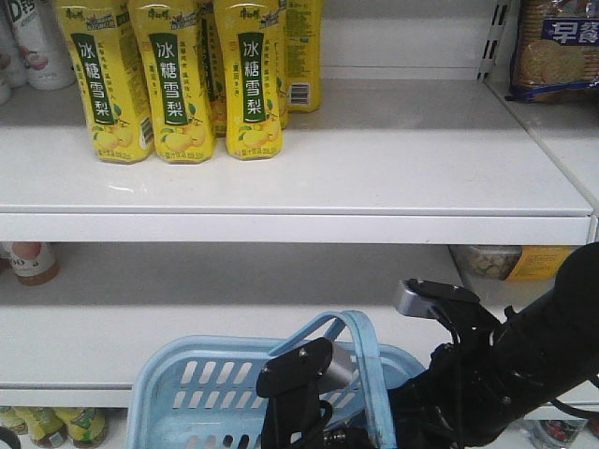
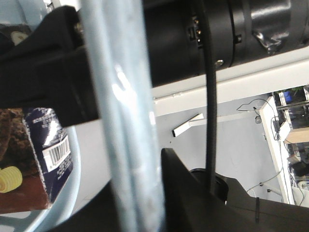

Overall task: Left arm holds basket, right arm returns cookies
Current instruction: 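Close the right gripper on the Chocofello box and lift it, then lift the Chocofello box out of the basket with the right gripper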

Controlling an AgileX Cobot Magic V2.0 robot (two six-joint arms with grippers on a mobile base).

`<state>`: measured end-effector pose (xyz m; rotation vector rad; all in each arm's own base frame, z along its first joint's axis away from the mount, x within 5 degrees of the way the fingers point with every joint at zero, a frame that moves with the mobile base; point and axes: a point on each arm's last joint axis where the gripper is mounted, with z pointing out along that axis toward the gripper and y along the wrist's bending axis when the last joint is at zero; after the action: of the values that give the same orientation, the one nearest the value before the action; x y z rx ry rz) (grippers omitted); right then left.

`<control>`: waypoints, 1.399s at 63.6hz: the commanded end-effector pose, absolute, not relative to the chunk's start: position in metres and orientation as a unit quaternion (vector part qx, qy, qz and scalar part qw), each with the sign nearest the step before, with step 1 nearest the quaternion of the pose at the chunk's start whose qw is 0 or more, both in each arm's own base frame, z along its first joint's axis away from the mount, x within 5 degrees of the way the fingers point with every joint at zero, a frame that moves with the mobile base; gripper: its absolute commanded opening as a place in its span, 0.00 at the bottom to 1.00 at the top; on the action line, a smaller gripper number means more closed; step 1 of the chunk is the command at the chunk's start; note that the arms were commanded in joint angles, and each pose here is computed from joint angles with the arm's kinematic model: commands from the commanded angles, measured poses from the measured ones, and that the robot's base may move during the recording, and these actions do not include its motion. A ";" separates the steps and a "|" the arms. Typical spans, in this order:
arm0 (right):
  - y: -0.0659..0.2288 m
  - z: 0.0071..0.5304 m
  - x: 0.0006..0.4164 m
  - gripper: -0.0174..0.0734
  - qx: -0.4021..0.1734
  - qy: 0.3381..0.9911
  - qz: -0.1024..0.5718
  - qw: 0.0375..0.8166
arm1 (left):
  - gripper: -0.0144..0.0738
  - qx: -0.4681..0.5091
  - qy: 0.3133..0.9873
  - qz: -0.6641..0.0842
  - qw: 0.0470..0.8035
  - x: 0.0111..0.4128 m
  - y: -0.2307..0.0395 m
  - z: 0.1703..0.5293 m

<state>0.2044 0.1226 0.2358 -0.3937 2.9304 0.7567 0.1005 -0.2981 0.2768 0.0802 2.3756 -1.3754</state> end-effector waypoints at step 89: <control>0.086 0.390 0.146 0.36 -0.127 0.908 0.246 0.315 | 0.16 0.036 0.826 -0.517 0.221 0.100 -0.295 0.301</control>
<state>0.1519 0.0873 0.3655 -0.3582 2.5106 0.5977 0.1011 -0.2979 0.2768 0.0918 2.3660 -1.3639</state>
